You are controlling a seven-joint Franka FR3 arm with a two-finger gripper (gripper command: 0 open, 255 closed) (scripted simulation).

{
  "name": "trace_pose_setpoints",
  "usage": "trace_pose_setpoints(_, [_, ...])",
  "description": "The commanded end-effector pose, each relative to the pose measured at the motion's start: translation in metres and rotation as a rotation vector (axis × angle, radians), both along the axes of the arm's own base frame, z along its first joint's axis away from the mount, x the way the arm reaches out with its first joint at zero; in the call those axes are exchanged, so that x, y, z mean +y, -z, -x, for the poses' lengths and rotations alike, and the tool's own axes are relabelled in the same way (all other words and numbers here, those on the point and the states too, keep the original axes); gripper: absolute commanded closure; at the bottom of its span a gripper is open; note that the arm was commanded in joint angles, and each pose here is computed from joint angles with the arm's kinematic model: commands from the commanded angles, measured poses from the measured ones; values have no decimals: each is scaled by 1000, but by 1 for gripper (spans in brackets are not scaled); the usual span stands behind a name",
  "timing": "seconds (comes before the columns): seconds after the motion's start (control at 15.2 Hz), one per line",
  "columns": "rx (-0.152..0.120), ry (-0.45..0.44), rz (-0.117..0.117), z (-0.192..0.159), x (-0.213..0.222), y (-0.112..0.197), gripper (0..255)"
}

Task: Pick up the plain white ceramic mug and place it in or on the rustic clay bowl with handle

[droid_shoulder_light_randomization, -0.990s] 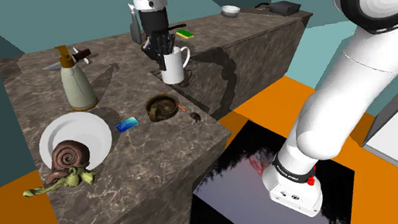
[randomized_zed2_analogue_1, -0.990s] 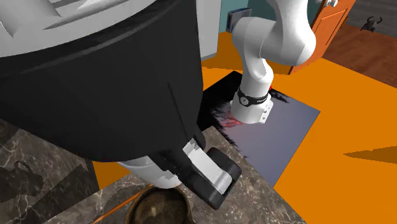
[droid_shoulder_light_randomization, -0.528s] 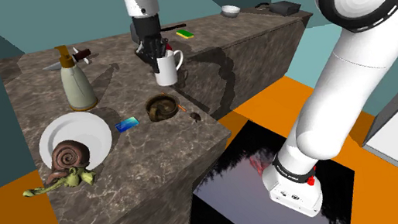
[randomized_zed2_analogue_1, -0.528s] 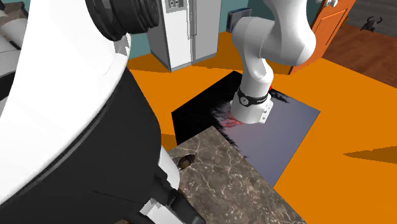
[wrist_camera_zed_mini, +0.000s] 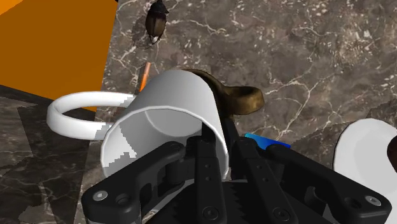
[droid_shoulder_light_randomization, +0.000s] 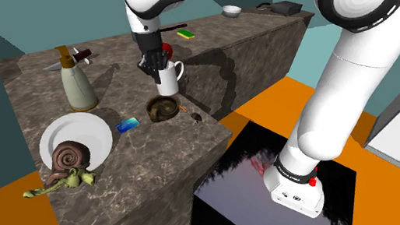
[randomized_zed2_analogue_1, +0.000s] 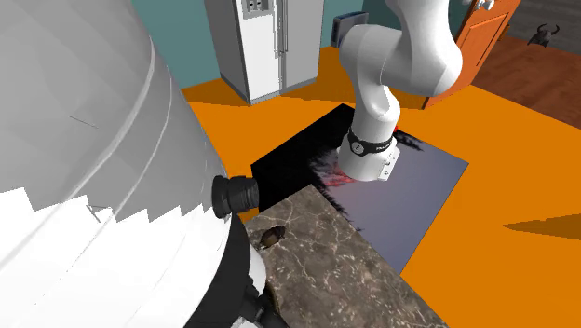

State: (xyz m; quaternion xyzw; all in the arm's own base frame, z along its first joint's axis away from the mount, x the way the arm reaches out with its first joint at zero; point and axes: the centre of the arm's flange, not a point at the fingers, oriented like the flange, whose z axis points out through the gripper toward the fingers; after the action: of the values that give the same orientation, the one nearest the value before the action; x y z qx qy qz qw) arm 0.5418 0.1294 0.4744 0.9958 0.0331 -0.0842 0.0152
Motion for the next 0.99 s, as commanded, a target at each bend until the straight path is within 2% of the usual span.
trace_pose_setpoints(0.0, [-1,0,0,0,0,11,255])
trace_pose_setpoints(0.2, [-1,0,0,0,0,26,255])
trace_pose_setpoints(0.73, [-1,0,0,0,0,26,255])
trace_pose_setpoints(0.79, [-1,0,0,0,0,26,0])
trace_pose_setpoints(0.92, [-1,0,0,0,0,26,0])
